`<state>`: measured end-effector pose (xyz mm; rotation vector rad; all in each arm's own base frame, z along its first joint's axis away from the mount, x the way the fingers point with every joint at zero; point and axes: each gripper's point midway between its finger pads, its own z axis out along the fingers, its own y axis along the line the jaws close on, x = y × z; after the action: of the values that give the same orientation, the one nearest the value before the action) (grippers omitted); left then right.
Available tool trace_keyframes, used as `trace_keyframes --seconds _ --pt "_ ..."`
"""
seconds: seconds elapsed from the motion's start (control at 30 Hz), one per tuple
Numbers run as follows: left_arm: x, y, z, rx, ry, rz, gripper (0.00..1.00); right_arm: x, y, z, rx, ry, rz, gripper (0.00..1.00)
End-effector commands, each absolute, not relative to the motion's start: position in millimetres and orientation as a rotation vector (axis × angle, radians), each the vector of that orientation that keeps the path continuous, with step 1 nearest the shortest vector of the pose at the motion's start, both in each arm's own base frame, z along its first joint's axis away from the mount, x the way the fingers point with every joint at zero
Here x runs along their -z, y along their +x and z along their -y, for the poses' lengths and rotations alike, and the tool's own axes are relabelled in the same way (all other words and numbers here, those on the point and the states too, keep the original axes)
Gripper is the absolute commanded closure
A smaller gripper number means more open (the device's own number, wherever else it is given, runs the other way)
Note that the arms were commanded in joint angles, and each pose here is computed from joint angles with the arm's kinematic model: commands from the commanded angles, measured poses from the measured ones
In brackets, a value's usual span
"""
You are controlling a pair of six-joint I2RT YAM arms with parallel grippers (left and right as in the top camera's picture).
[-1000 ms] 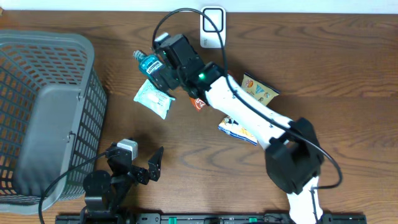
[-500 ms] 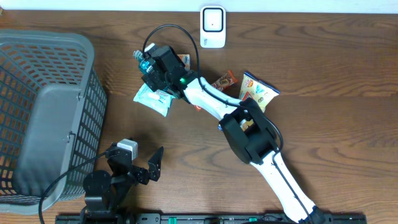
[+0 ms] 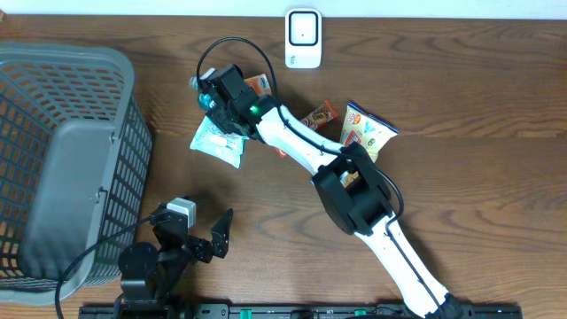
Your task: Scan the item barcode
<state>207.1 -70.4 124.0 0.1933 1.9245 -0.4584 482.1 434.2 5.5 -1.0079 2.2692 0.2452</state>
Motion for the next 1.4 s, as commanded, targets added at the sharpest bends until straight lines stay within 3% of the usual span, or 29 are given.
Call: trace_keyframes --seconds 0.0,0.17,0.3,0.63,0.8,1.17,1.37 --pt "-114.4 205.1 71.2 0.473 0.187 -1.952 0.00 65.4 452.7 -398.3 -0.115 -1.076 -2.470 0.52" --pt "-114.4 205.1 71.2 0.473 0.187 -1.952 0.01 58.8 422.0 -375.6 -0.097 -1.052 -2.677 0.51" --pt "-114.4 205.1 71.2 0.473 0.187 -1.952 0.01 31.9 386.8 -356.0 -0.171 -1.078 -2.873 0.62" --pt "-114.4 205.1 71.2 0.473 0.187 -1.952 0.01 -17.5 321.7 -344.9 -0.886 -1.316 -3.000 0.65" --pt "-114.4 205.1 71.2 0.473 0.187 -1.952 0.01 -34.1 319.0 -332.6 -1.136 -1.355 -2.937 0.69" --pt "-114.4 205.1 71.2 0.473 0.187 -1.952 0.01 -32.1 326.9 -323.4 -1.110 -1.356 -2.929 0.72" --pt "-114.4 205.1 71.2 0.473 0.187 -1.952 0.01 -37.3 323.5 -323.4 -1.098 -1.362 -2.947 0.62"
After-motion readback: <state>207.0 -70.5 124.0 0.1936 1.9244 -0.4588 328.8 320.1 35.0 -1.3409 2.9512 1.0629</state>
